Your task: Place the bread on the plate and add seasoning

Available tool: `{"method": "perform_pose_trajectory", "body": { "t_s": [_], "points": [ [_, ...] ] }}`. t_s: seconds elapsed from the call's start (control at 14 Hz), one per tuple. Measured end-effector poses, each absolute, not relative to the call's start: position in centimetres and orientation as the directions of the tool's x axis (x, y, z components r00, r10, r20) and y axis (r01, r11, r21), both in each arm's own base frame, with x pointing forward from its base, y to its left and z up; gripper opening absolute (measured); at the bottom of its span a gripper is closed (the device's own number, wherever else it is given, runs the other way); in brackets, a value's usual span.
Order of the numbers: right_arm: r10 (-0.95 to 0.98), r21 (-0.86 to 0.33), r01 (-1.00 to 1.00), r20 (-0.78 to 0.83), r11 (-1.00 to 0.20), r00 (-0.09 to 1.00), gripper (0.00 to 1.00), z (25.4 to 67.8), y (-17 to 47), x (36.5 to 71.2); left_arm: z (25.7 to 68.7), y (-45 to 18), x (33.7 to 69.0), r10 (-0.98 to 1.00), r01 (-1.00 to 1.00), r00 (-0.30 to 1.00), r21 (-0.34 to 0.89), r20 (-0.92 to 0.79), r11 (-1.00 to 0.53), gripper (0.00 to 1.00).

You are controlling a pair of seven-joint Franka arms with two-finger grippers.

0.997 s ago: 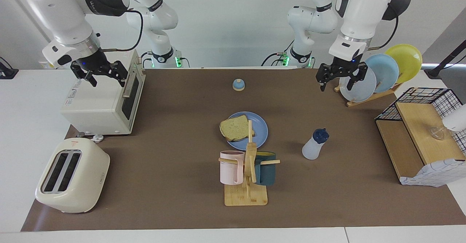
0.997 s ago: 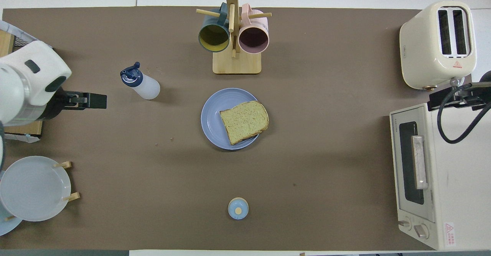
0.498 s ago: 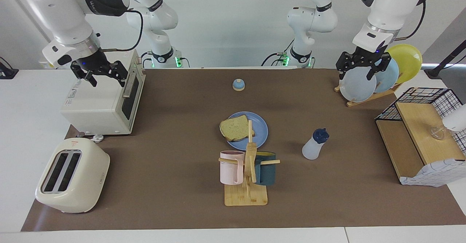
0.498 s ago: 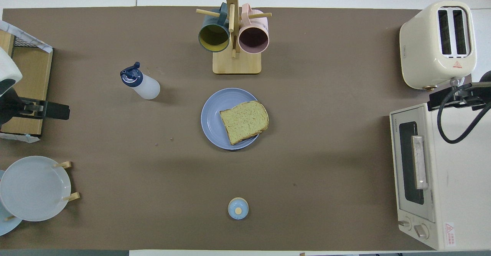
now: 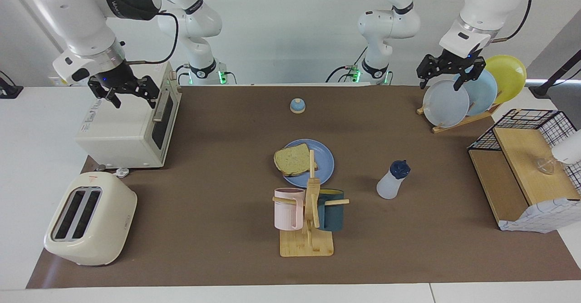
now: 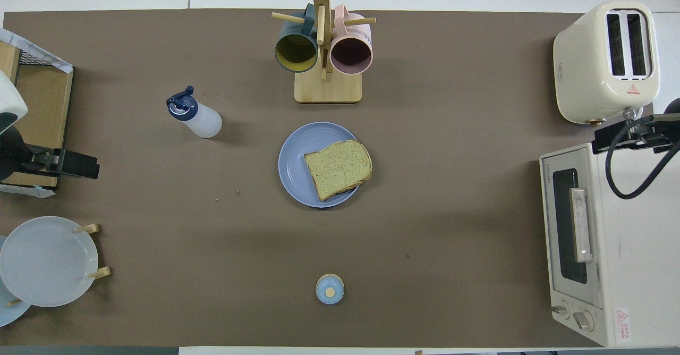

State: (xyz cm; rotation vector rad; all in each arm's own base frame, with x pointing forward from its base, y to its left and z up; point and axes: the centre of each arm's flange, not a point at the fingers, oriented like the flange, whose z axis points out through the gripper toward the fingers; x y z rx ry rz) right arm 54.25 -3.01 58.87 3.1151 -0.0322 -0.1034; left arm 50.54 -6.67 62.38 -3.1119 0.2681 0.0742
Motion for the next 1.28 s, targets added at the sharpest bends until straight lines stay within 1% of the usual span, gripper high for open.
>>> {"method": "perform_pose_trajectory", "body": {
  "t_s": [0.28,0.5,0.57,0.71,0.85,0.93,1.07,1.28],
  "points": [
    [-0.026,0.025,-0.024,-0.066,-0.999,0.997,1.00,58.9,-3.2,54.2,60.2,-6.5,52.0,-0.165,-0.166,0.983,-0.007,-0.082,-0.986,1.00],
    [-0.023,0.025,-0.021,-0.066,-0.999,0.998,1.00,58.9,-3.1,54.2,59.3,-6.7,53.6,-0.165,-0.165,0.985,-0.007,-0.045,-0.986,1.00],
    [-0.024,0.025,-0.022,-0.066,-0.999,0.998,1.00,58.9,-3.1,54.2,59.7,-6.6,54.1,-0.157,-0.158,0.987,-0.007,-0.027,-0.987,1.00],
    [-0.025,0.025,-0.023,-0.066,-0.999,0.998,1.00,58.9,-3.2,54.2,62.1,-6.8,54.7,-0.120,-0.120,0.993,-0.007,0.020,-0.993,1.00],
    [-0.025,0.025,-0.023,-0.066,-0.999,0.998,1.00,58.9,-3.2,54.2,64.0,-7.0,54.4,-0.102,-0.102,0.994,-0.007,0.030,-0.995,1.00],
    [-0.025,0.025,-0.023,-0.066,-0.999,0.998,1.00,58.9,-3.2,54.2,64.3,-6.9,54.2,-0.100,-0.100,0.995,-0.007,0.026,-0.995,1.00],
    [-0.025,0.025,-0.023,-0.066,-0.999,0.998,1.00,58.9,-3.2,54.2,63.6,-6.7,53.9,-0.140,-0.140,0.990,-0.008,-0.003,-0.990,1.00],
    [-0.025,0.025,-0.023,-0.066,-0.999,0.998,1.00,58.9,-3.2,54.2,60.8,-6.3,53.1,-0.170,-0.171,0.983,-0.006,-0.063,-0.985,1.00]
  ]
}}
